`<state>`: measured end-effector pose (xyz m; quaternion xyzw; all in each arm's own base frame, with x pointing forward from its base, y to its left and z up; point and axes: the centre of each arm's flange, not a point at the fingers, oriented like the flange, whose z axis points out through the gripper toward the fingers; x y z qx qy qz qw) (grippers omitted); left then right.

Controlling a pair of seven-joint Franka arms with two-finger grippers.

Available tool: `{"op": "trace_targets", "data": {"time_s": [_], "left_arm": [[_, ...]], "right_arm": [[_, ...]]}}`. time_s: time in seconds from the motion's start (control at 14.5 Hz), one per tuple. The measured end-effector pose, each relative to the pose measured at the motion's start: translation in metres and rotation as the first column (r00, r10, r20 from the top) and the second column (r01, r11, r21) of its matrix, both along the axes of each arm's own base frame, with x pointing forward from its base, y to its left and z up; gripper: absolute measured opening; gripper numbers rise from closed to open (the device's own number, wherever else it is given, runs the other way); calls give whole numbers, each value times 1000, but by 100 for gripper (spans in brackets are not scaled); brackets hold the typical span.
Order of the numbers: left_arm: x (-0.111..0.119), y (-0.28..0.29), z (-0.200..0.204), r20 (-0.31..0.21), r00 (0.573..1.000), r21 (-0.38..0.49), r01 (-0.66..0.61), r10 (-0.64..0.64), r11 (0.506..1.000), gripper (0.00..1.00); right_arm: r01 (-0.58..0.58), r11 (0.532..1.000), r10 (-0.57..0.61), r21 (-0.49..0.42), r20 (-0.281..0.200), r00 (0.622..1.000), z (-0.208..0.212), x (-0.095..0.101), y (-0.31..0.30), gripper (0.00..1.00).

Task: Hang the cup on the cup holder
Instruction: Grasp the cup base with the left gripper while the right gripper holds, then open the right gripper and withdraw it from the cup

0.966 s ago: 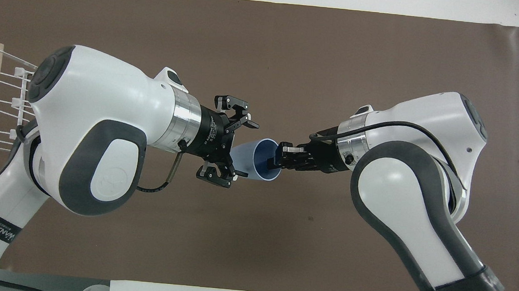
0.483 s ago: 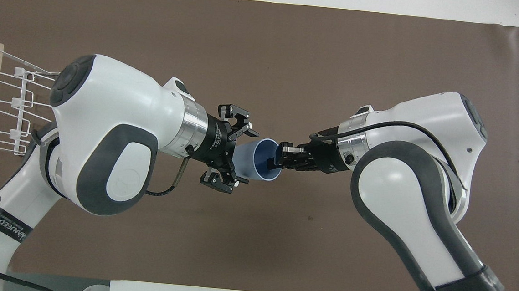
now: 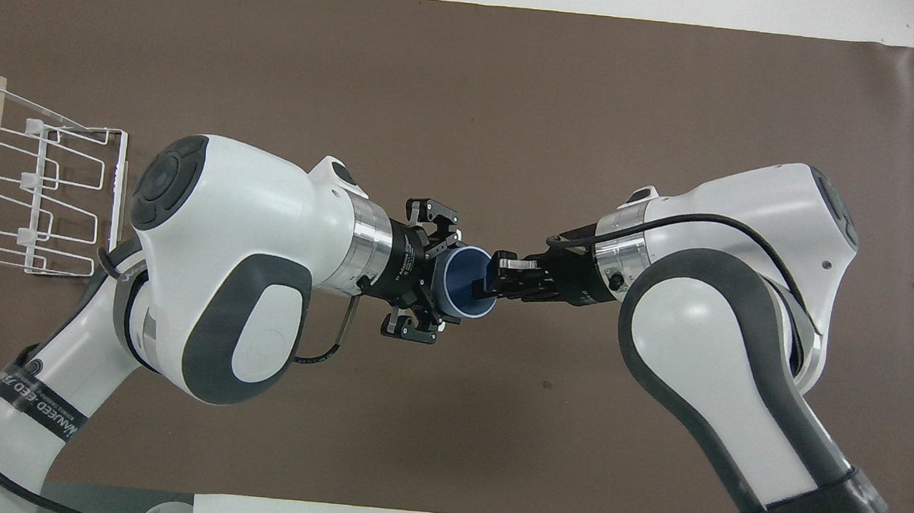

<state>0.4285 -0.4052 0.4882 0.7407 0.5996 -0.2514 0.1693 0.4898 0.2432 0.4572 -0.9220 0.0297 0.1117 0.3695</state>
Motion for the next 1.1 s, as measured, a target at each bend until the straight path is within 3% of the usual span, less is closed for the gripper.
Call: {"op": "trace_targets", "data": {"time_s": [0.34,0.41,0.83,0.97,1.1], "left_arm": [[0,0,0,-2,1000,1,-3,3,1000,82],[-1,-1,0,-2,1000,1,-1,1,1000,82],[-6,-6,-1,-17,1000,7,-9,9,1000,82],[-4,-4,-1,-10,1000,11,-15,15,1000,82],[-4,1,-5,34,998,103,40,-43,994,82]], "right_arm": [[0,1000,0,0,0,1000,0,0,0,5],[0,1000,0,2,0,1000,0,0,1,11],[21,1000,-21,0,39,999,13,10,-8,78],[25,995,-16,-95,99,995,21,21,-41,96],[33,972,9,-233,178,984,36,29,-84,100]]}}
